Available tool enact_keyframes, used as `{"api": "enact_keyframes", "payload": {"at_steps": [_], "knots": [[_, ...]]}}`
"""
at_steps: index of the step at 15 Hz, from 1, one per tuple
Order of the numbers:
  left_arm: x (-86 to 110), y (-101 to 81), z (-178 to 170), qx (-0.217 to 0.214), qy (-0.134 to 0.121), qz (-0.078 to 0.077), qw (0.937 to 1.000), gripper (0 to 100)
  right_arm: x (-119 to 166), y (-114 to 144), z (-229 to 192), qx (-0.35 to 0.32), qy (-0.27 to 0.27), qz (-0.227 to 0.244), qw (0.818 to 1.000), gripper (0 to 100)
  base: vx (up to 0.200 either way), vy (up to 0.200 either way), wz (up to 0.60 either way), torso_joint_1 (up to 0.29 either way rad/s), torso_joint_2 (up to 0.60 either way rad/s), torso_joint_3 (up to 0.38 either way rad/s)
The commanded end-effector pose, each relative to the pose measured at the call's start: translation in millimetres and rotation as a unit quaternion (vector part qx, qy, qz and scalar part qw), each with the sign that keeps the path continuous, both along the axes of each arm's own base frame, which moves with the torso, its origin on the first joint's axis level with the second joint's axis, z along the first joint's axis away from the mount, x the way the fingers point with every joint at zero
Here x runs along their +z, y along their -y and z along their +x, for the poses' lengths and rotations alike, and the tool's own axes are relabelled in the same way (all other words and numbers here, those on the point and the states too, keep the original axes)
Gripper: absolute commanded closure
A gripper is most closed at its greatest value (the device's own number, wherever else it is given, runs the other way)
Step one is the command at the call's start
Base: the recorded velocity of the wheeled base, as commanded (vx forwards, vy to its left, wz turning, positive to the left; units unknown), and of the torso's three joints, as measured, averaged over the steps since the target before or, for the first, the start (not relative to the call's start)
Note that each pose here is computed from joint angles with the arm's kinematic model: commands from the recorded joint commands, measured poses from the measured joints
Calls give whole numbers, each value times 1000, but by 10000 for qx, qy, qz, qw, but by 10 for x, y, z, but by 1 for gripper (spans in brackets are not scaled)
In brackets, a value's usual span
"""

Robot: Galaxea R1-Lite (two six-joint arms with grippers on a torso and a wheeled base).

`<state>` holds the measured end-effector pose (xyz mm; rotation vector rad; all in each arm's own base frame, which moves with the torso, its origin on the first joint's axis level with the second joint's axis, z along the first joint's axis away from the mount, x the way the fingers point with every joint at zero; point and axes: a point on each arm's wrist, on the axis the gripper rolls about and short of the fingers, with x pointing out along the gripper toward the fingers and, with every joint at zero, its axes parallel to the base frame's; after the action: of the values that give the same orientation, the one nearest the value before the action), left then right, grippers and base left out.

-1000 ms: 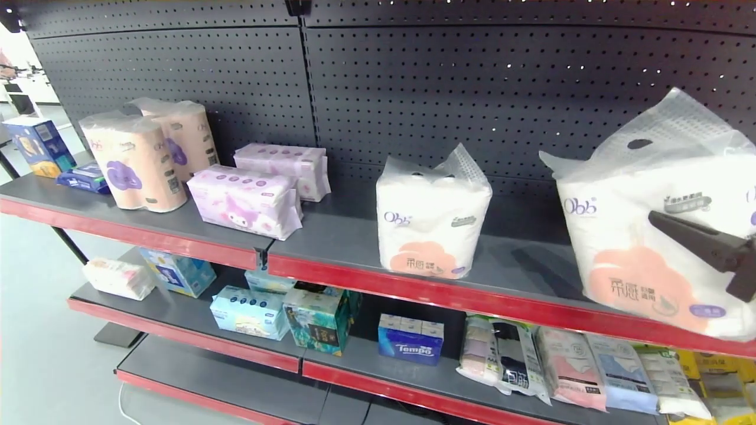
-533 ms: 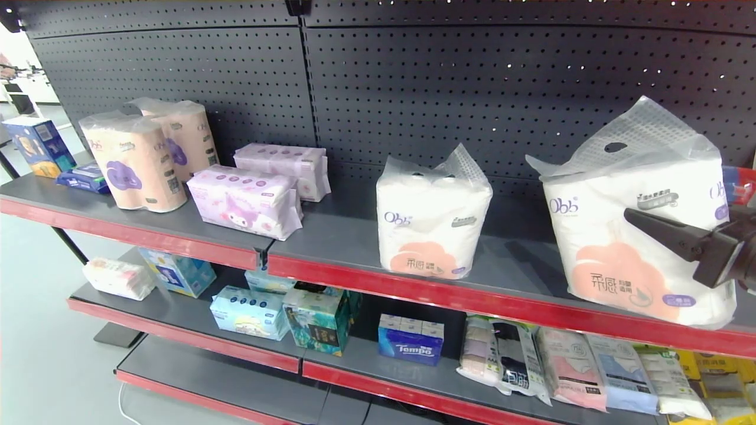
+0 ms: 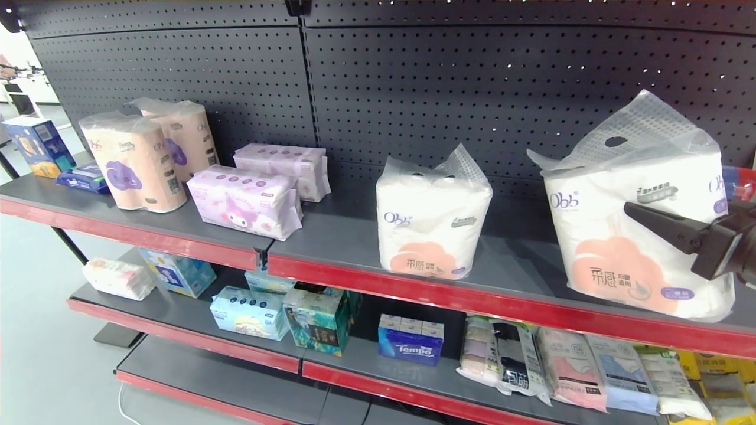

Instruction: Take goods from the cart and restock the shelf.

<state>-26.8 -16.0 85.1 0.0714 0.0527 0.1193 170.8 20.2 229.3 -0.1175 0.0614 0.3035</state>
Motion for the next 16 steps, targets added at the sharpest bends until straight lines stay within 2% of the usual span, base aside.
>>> {"api": "enact_keyframes", "payload": {"at_steps": [1, 16], "knots": [[-5, 0, 2, 0, -8, -30, 10000, 0, 0, -2, 3, 8, 2, -5, 10000, 100, 0, 0, 0, 0, 0, 0], [-4, -2, 3, 23, 8, -38, 10000, 0, -84, -16, 21, 71, -137, -113, 9998, 100, 0, 0, 0, 0, 0, 0]]}}
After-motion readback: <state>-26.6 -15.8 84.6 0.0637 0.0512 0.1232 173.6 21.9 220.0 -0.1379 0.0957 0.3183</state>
